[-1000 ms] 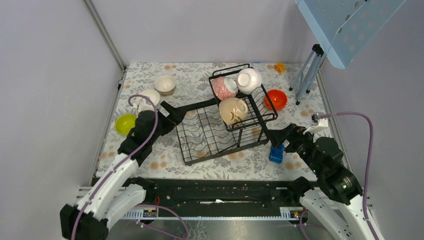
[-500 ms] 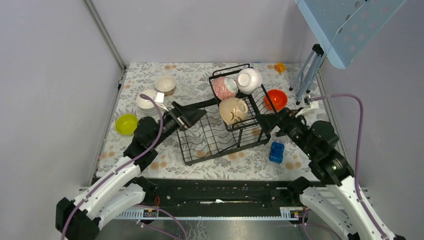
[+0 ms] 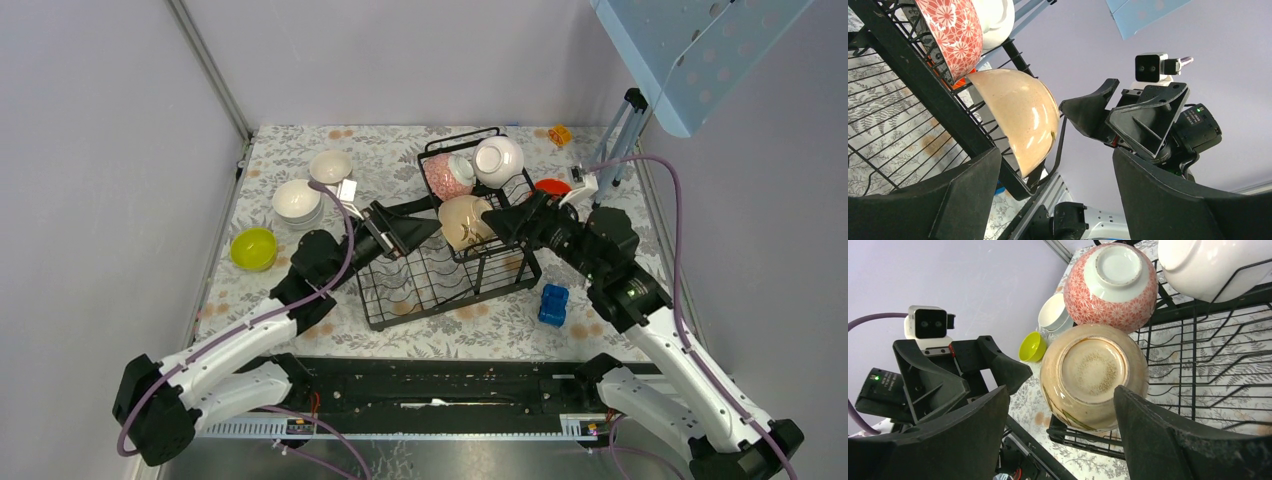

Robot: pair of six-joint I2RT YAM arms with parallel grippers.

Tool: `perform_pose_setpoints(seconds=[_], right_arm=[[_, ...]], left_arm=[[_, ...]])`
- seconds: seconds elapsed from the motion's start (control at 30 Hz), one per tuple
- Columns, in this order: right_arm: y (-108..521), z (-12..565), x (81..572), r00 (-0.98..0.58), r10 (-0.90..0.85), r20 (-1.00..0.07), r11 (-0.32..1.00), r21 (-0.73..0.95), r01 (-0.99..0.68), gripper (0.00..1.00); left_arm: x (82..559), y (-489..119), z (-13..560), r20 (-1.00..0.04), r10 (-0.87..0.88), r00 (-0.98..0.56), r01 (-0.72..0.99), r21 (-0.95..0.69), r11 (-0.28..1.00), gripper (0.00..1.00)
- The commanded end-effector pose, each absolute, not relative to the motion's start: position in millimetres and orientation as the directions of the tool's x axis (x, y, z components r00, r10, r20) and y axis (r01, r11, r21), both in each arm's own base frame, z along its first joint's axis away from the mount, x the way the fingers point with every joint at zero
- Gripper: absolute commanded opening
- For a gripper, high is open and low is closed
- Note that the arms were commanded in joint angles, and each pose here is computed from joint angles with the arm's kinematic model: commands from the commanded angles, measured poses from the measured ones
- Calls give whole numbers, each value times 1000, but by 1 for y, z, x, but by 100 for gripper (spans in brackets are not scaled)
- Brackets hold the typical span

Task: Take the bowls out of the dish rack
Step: Pick up the bowl from the dish rack.

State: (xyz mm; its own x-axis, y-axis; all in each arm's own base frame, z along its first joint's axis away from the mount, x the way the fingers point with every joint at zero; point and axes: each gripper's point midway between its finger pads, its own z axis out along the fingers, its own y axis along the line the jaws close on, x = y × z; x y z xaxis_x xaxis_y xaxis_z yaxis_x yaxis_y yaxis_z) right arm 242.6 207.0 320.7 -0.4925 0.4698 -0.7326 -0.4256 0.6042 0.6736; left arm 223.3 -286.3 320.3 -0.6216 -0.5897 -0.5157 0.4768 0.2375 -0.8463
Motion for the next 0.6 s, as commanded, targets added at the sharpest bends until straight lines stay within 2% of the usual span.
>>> perform_pose_setpoints(seconds=[0.0, 0.57], right_arm=[[218, 352, 245, -455, 502, -736, 537, 677, -503, 82], [228, 329, 263, -503, 524, -687, 530, 726, -440, 78]], left_arm=[[225, -292, 341, -517, -619, -591, 537, -825, 177, 85], [223, -313, 324, -489, -571, -659, 515, -847, 131, 74]])
